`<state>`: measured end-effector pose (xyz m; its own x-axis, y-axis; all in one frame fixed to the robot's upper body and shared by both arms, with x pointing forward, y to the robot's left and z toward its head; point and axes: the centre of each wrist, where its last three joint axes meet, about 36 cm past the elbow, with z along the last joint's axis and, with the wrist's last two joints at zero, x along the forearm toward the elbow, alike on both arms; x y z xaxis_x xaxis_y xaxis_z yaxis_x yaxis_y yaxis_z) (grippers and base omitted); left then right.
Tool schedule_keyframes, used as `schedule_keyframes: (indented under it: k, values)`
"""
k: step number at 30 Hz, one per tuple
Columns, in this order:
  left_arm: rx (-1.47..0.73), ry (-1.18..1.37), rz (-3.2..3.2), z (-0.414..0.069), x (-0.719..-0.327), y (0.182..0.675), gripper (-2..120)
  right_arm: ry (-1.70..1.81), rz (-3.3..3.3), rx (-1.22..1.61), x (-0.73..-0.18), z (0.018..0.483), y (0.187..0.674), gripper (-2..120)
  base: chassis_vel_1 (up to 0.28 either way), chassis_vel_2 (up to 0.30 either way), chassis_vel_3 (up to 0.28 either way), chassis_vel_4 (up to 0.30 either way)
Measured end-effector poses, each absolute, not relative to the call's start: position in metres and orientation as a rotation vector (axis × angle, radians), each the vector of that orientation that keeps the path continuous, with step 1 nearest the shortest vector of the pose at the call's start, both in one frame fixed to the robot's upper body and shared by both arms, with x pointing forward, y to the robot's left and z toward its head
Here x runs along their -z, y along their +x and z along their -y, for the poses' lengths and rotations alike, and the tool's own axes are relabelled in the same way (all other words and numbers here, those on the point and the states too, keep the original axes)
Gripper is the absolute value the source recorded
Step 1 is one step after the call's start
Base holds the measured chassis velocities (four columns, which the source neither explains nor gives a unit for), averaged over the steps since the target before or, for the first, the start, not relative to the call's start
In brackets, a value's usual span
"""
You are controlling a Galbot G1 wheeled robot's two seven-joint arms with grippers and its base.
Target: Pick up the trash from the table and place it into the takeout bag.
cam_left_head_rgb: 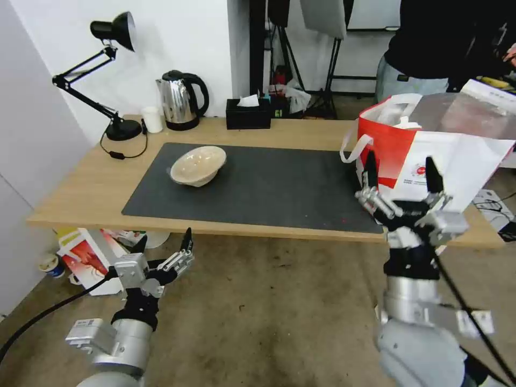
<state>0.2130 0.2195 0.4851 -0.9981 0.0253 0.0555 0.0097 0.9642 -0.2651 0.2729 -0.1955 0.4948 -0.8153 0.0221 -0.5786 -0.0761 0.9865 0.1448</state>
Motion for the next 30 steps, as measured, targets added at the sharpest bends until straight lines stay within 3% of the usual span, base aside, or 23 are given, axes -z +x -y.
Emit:
schedule_keyframes:
  k: [18,30]
  values:
    - [-0.417,-0.022,3.059,-0.219,-0.485,0.212,100,0.108,-2.849,-0.162,-0.437,0.182,0.219,100,0.0,0.0,0.0,0.0]
    - [-0.41,-0.024,3.063,-0.22,-0.483,0.212,100,0.187,-3.022,-0.115,-0.431,0.179,0.208,100,0.0,0.0,0.0,0.0]
